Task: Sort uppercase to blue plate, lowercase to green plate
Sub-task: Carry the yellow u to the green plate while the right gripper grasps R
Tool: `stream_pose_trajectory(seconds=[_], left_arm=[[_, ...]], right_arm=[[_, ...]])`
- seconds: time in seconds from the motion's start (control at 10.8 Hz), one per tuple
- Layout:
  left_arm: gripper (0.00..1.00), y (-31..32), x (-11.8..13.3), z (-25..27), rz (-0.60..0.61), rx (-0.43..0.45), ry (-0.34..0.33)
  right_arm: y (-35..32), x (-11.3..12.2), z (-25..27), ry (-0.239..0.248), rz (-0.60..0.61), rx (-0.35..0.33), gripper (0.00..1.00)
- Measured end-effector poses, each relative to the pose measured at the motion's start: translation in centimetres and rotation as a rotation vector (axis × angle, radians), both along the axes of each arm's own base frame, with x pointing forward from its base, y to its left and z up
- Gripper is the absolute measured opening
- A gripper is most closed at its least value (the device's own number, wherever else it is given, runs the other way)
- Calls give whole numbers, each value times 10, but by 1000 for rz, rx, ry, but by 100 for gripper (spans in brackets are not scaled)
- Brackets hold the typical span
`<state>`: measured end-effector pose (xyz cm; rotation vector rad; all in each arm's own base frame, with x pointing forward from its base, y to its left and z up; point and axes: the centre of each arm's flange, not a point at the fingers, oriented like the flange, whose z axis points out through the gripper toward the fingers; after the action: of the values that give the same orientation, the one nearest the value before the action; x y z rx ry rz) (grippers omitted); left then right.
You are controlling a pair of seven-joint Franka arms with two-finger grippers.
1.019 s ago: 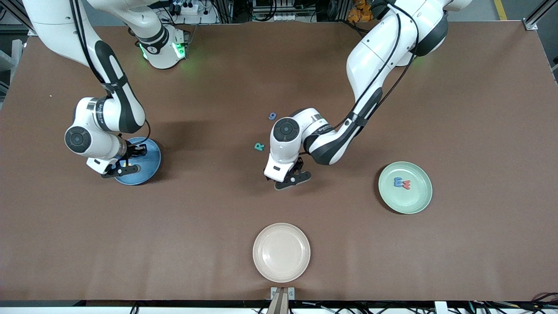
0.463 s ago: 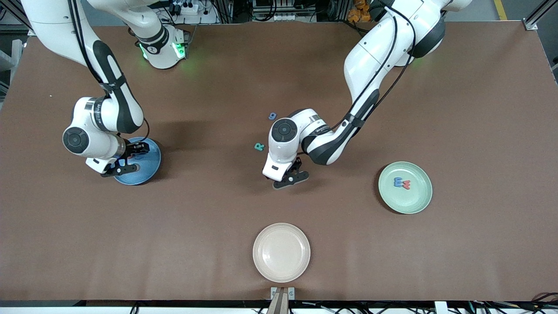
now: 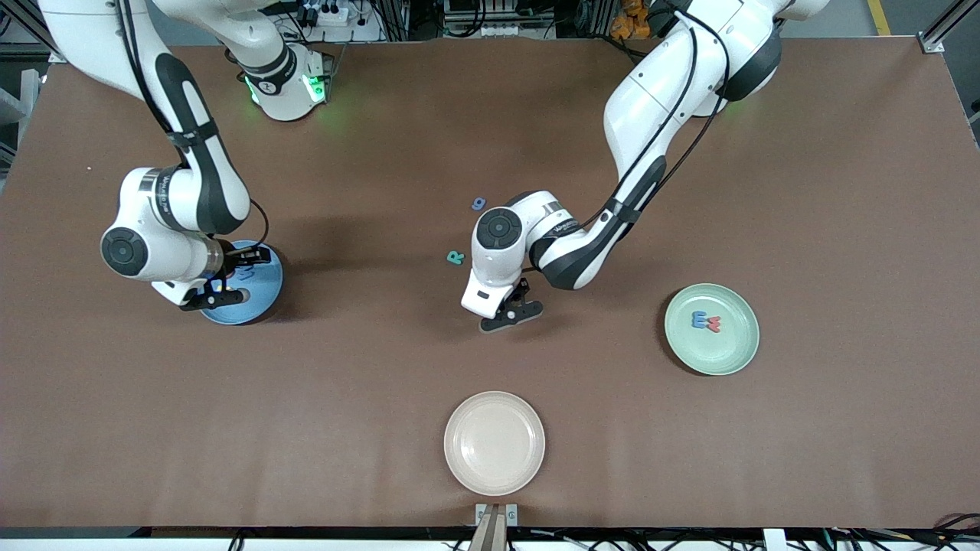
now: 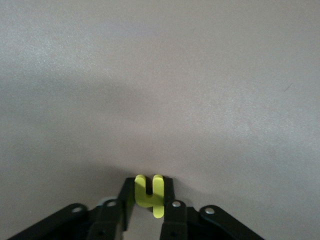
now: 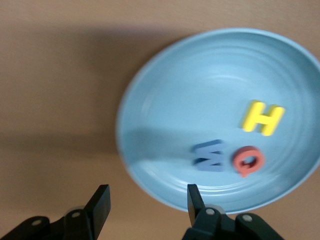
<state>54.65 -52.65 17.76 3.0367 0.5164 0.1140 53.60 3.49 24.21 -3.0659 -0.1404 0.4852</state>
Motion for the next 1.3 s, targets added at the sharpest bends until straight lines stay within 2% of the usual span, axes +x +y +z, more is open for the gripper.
stream_pose_trajectory(seconds=[0.28, 0.46, 0.65, 1.02, 1.3], left_arm=[[26, 7, 7, 4, 11, 20, 2], [26, 24, 29, 32, 34, 27, -11], [26, 44, 47, 77, 35, 37, -2], [26, 95, 66, 157, -22, 91, 55], [26, 152, 91, 214, -61, 33, 79]], right_arm=[[77, -9, 9, -4, -84, -28, 70], [130, -22, 10, -10, -146, -50, 70], [170, -30, 11, -54, -206, -55, 70], [246, -56, 2, -131, -332, -50, 70], [289, -71, -13, -172, -425, -38, 70]])
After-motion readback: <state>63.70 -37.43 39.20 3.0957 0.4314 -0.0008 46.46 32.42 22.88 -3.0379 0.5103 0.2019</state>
